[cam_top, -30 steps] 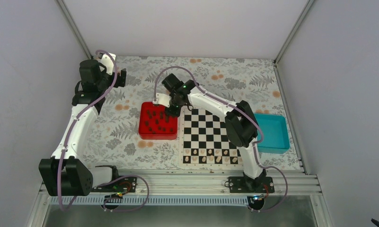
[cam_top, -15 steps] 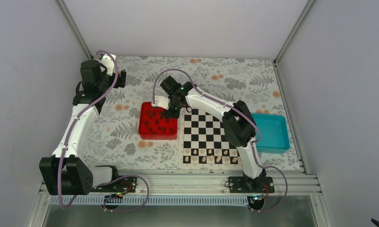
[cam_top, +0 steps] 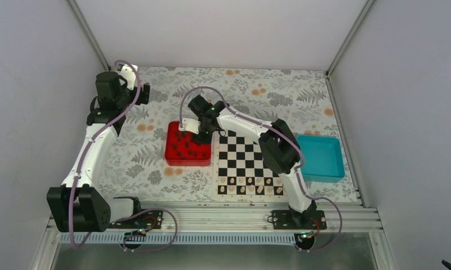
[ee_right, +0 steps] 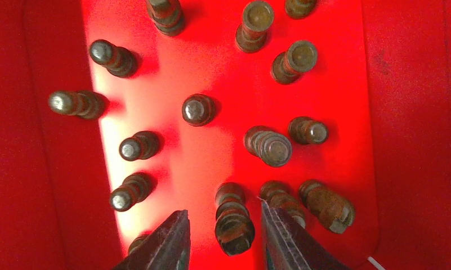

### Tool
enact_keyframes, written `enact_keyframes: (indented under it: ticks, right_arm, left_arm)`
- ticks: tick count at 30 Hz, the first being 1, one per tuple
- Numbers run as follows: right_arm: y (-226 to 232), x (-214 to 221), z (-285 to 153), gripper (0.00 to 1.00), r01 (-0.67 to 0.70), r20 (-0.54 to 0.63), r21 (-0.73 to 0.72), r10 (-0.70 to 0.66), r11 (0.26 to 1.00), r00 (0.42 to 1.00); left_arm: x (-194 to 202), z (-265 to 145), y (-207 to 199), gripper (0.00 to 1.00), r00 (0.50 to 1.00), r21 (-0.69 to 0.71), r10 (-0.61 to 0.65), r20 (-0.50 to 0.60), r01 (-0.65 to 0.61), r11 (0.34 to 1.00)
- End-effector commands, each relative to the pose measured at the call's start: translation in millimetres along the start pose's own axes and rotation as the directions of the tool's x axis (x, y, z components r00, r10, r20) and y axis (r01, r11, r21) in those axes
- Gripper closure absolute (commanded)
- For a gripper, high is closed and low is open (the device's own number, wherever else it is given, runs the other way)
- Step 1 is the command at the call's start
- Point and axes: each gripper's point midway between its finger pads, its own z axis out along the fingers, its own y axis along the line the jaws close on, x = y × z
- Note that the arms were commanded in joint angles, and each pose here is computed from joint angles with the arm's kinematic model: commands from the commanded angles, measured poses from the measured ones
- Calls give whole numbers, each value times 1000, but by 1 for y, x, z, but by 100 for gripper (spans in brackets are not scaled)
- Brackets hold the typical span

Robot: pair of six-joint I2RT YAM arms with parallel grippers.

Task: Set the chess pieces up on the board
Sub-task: Pick up the chess piece from the storage box.

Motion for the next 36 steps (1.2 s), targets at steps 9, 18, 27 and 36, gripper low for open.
enact_keyframes:
  ticks: [9,18,27,36]
  right_arm:
    - [1,5,16,72,2,-20,7,-2,1000,1000]
    - [-1,4,13,89,-3,-17,21,3,1000,1000]
    - [-9,-19,-55,96,-20,114,32,16,999,993]
    - [-74,18,-175,96,-194,285,100,159,976,945]
  left_arm:
    - [2,2,2,0,1000,-4,5,7,-5,1000]
    - [3,2,2,0,1000,4,3,6,-3,1000]
    - [2,1,3,0,1000,2,1,7,-1,1000]
    - [0,-2,3,0,1000,5,2,18,-2,1000]
